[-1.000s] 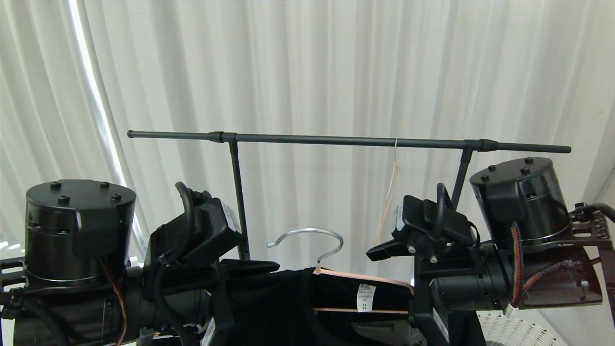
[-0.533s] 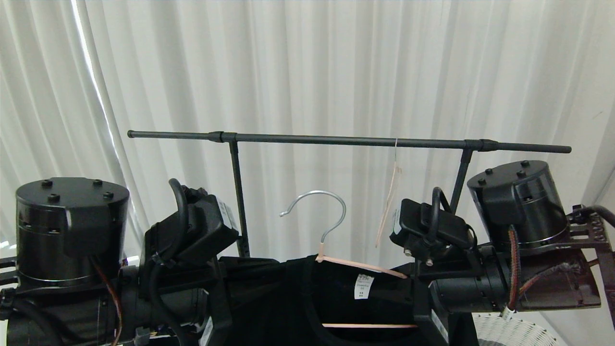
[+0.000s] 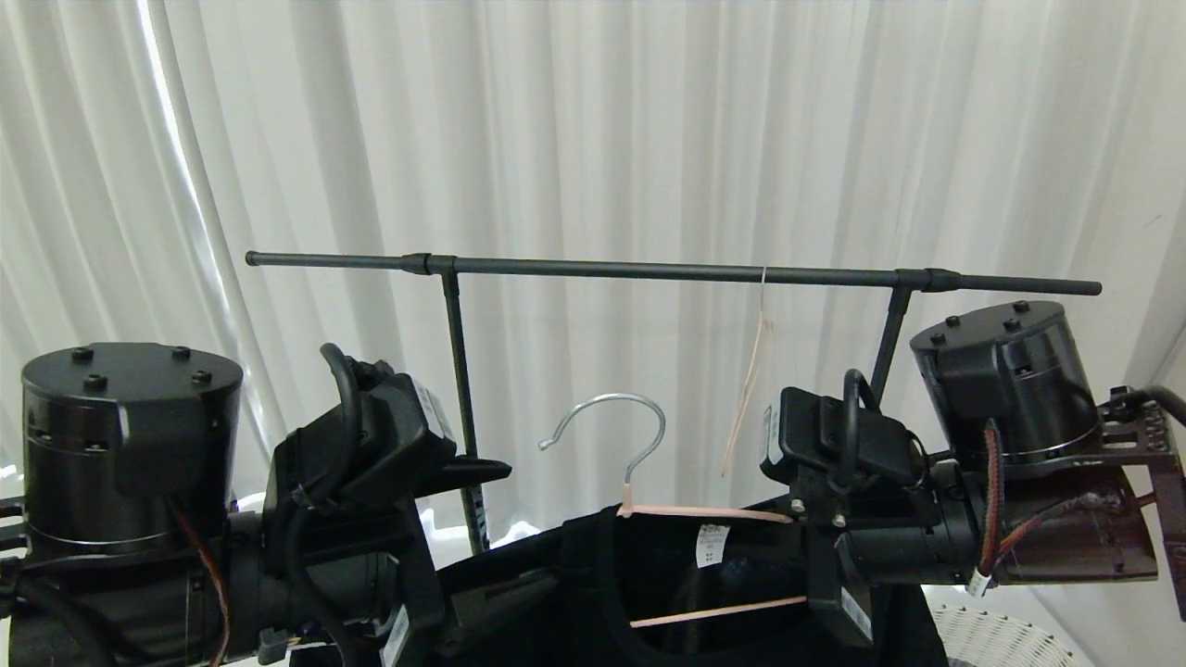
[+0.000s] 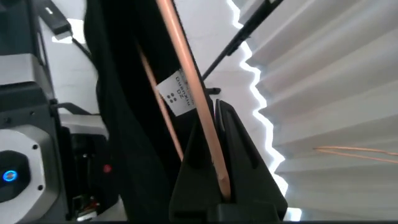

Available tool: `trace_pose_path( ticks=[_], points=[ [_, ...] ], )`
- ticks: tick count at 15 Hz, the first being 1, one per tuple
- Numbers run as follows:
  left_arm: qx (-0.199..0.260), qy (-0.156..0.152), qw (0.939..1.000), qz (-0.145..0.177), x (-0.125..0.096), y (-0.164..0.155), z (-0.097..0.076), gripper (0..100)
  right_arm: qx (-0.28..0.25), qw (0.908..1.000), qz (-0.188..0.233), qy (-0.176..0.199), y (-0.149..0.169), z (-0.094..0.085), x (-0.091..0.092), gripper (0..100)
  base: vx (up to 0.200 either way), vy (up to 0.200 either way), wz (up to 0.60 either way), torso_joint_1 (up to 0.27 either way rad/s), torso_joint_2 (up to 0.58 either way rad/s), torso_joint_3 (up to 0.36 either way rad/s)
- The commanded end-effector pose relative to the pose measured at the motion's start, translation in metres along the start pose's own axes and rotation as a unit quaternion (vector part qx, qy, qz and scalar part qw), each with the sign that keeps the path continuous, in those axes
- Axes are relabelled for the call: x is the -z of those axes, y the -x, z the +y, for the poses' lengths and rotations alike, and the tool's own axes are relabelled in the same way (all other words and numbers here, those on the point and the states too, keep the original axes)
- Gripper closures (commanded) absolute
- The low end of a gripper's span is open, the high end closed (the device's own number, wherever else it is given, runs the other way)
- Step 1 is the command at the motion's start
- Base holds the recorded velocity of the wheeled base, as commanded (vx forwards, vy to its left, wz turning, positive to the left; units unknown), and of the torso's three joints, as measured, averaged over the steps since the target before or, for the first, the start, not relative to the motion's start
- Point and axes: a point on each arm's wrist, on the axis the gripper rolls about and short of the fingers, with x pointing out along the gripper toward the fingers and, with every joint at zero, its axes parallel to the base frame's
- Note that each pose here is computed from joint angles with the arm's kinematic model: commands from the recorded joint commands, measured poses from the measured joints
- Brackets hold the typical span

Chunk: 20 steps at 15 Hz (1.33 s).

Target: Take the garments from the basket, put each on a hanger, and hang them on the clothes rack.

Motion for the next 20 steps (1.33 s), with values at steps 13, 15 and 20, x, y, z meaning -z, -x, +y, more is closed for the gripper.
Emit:
trace_pose_path(
  ticks=[13,15,20],
  points=[
    [-0.047,0.026,0.9985,0.014,0.017,0.017,0.011,0,0.121,0.9917,-0.025,-0.036,0.057,-0.038,0.015,100,0.000,0.000,0.00,0.000,0.00,0.000],
    [-0.072,0.051,0.9954,0.037,0.034,0.023,0.016,0,0.123,0.9914,-0.024,-0.036,0.060,-0.036,0.017,100,0.000,0.000,0.00,0.000,0.00,0.000],
    [-0.106,0.090,0.9873,0.077,0.060,0.031,0.023,0,0.122,0.9915,-0.038,-0.026,0.064,-0.031,0.011,100,0.000,0.000,0.00,0.000,0.00,0.000]
  ],
)
